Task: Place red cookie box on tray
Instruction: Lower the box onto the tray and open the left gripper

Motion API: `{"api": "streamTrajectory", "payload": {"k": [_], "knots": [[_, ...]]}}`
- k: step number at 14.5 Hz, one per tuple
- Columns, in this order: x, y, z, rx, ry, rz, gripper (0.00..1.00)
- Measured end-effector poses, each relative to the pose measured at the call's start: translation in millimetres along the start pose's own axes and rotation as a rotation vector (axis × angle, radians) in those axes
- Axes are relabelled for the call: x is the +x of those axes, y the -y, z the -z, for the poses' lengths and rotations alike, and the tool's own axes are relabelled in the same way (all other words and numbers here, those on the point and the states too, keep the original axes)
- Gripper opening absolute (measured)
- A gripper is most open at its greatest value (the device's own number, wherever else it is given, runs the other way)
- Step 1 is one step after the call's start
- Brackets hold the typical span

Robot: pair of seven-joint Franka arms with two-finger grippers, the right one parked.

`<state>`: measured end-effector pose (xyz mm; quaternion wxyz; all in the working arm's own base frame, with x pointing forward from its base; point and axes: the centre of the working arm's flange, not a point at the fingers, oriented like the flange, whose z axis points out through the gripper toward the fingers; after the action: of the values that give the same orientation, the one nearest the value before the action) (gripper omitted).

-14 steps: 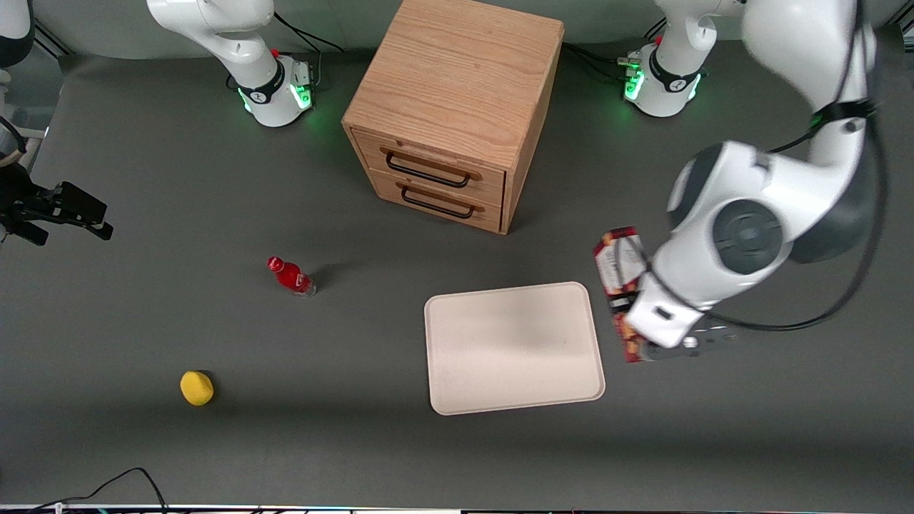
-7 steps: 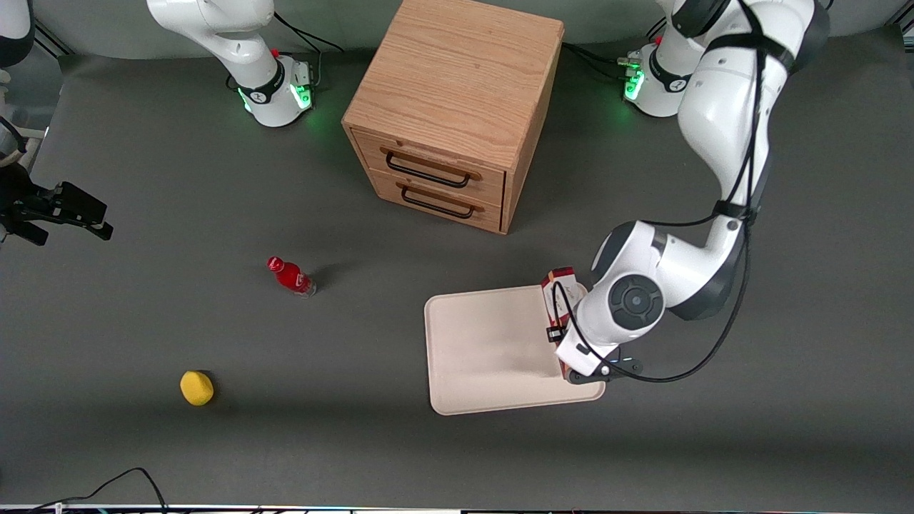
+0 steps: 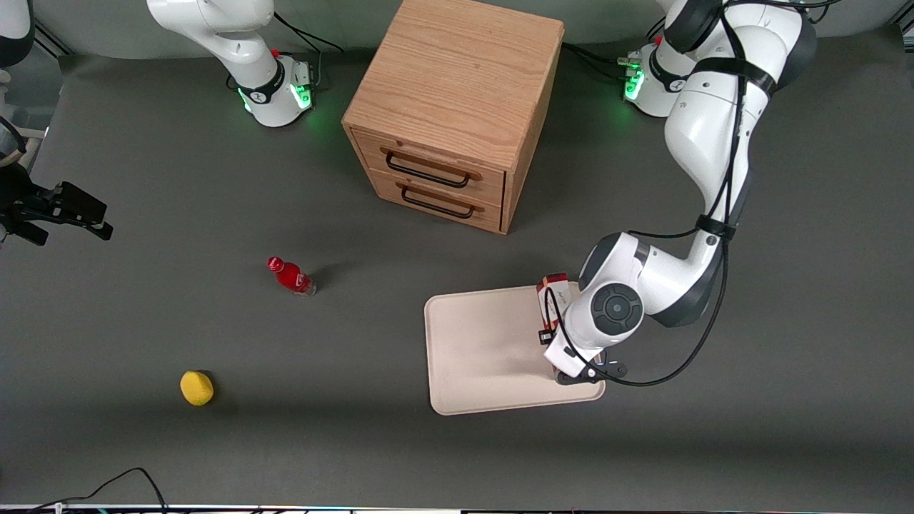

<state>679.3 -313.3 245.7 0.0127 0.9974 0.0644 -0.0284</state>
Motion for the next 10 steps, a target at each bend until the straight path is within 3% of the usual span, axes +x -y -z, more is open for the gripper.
{"api": "streamTrajectory", "payload": {"k": [3,4,8,10], "knots": [[-0.2,-0.6,-4.6,0.011,-0.003,-0.013,0.10],[0.3,-0.7,-3.7,0.012,-0.006,-0.020,0.15],[6.6,0.8,12.1,0.008,-0.034,-0.028,0.58],[10.5,9.7,41.3,0.023,-0.035,-0.019,0.79]]}}
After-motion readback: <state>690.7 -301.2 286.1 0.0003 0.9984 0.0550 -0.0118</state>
